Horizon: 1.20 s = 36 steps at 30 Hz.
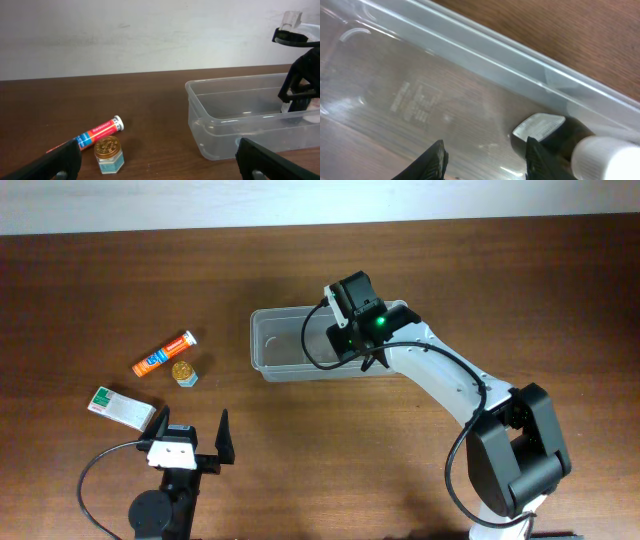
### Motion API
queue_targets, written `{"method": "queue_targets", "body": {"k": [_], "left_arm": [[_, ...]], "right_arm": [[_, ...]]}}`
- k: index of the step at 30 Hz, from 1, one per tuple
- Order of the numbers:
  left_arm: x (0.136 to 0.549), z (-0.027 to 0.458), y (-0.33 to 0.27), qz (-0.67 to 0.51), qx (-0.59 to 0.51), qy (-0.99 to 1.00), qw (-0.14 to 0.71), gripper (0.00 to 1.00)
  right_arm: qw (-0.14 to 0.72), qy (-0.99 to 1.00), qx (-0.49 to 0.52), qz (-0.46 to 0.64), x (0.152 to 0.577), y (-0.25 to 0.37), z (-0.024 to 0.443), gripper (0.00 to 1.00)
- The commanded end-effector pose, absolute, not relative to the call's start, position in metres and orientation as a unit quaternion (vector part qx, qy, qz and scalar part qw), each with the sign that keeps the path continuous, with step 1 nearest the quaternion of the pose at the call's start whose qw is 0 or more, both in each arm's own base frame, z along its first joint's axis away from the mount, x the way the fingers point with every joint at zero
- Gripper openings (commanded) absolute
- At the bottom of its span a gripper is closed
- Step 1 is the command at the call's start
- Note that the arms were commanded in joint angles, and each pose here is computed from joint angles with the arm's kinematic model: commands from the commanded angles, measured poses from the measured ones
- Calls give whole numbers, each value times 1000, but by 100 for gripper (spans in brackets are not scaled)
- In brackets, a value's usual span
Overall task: Pack container
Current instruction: 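Lower the brown bottle into the container beside the spray bottle, release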
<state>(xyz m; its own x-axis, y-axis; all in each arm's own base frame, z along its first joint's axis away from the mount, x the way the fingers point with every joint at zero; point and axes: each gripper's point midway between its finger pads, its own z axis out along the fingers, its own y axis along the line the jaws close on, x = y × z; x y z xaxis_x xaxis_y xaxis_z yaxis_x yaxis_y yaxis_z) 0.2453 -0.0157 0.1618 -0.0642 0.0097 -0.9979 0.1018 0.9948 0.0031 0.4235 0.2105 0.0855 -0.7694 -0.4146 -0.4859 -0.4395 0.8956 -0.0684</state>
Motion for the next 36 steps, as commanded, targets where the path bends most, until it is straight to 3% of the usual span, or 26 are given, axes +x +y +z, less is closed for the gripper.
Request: {"method": "queue_targets", "body": {"k": [1,36], "left_arm": [[245,160,-17,-30,48,728,683,99],[245,160,-17,-30,48,728,683,99]], "right_arm": [[258,940,-221,-2,430,203,88,44],[246,942,-216,-73,427,177,87,44]]}}
